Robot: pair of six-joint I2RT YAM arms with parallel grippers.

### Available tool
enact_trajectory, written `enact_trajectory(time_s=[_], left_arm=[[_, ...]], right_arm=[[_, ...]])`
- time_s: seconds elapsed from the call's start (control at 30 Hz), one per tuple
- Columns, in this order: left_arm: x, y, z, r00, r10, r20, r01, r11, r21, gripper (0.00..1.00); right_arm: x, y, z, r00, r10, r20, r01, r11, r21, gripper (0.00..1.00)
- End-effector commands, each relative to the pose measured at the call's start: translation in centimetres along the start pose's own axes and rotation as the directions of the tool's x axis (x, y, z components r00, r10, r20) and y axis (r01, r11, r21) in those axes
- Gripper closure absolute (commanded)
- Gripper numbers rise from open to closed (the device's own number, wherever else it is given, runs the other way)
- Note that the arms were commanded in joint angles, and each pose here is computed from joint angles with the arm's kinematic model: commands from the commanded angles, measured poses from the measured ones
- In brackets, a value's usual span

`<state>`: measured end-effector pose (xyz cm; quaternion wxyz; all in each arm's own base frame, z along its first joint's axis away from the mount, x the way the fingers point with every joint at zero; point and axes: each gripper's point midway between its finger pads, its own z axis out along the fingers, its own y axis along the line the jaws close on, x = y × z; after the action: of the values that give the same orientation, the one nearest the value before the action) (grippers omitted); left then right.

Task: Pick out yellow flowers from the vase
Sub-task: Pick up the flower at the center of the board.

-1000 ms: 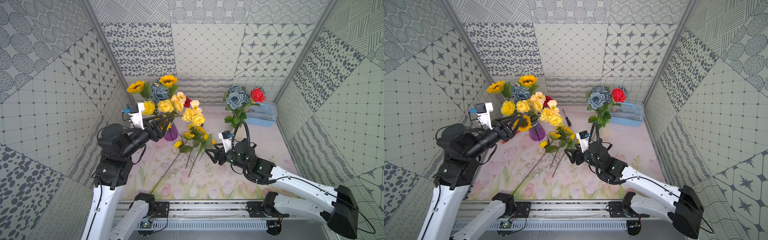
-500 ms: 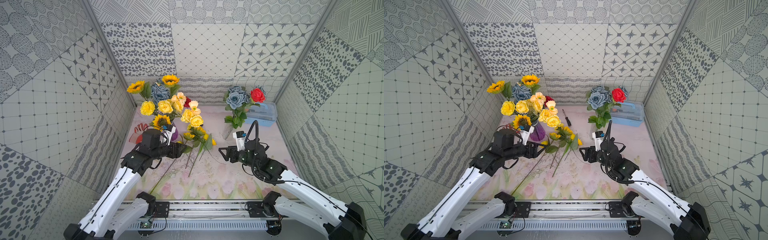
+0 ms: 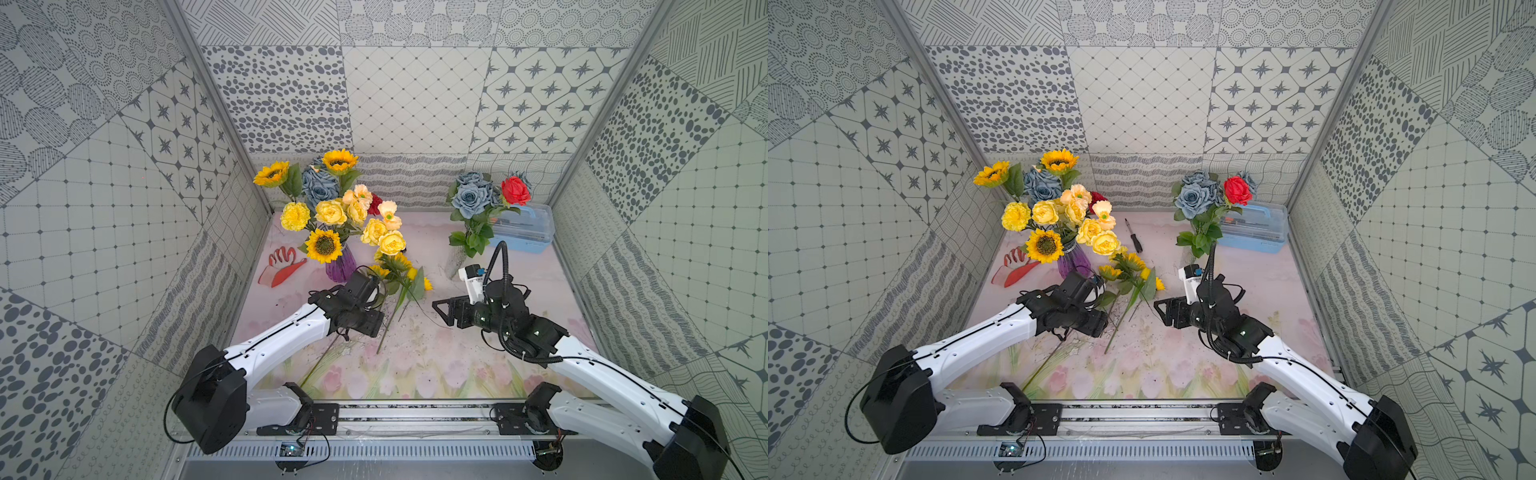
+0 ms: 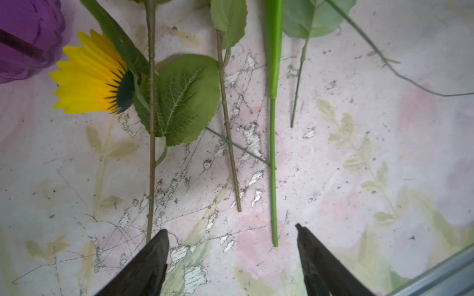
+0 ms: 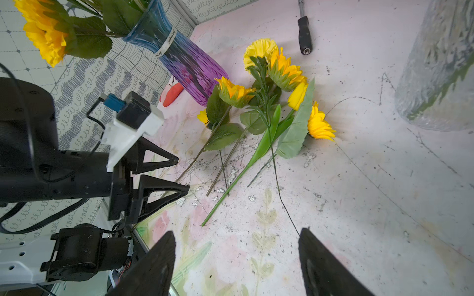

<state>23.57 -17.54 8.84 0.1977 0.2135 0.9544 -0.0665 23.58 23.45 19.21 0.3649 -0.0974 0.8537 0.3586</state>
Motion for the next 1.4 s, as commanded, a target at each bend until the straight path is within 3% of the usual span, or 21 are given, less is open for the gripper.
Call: enact_trajectory(time_s=[0.0, 0.17, 0.33, 0.63, 0.73, 0.9, 1.1, 1.37], left_arm=[[-0.1, 3.7, 0.1, 1.000, -0.003, -0.019, -0.001, 0.970, -0.242, 0.20], [0.4, 5.4, 0.8, 0.994, 0.005, -0.112, -0.045, 0.935, -0.353, 0.20], [0.2, 4.7, 2.1, 0.992, 0.007, -0.127, -0.048, 0.946, -0.321, 0.21], [-1.4, 4.7, 3.4, 0.992, -0.036, -0.120, 0.007, 0.972, -0.234, 0.41], [-1.0, 4.8, 4.1, 0.985, -0.053, -0.166, 0.019, 0.980, -0.199, 0.45], [0.2, 4.6, 5.1, 0.964, -0.041, -0.262, -0.009, 0.982, -0.188, 0.44], [0.2, 4.7, 5.8, 0.958, -0.041, -0.285, -0.015, 0.982, -0.191, 0.42], [-0.3, 5.0, 7.2, 0.949, -0.041, -0.313, -0.014, 0.985, -0.174, 0.61]], right_arm=[[-0.6, 0.5, -0.3, 0.999, -0.006, 0.033, 0.007, 0.999, -0.033, 0.23], [-0.7, 0.7, -0.4, 0.999, -0.008, 0.043, 0.010, 0.999, -0.041, 0.23], [-0.5, 0.8, -0.6, 0.999, -0.006, 0.038, 0.008, 0.999, -0.049, 0.23], [-0.6, 0.6, -1.3, 0.998, -0.002, 0.064, 0.005, 0.999, -0.049, 0.23], [-0.5, 0.4, -1.4, 0.998, 0.000, 0.068, 0.003, 0.999, -0.044, 0.23], [-0.6, 0.2, -1.4, 0.998, 0.002, 0.066, 0.001, 0.999, -0.039, 0.23], [-0.6, 0.1, -1.1, 0.998, 0.008, 0.060, -0.005, 0.999, -0.045, 0.23], [-0.7, -0.2, -1.7, 0.997, 0.009, 0.075, -0.007, 0.999, -0.031, 0.23]])
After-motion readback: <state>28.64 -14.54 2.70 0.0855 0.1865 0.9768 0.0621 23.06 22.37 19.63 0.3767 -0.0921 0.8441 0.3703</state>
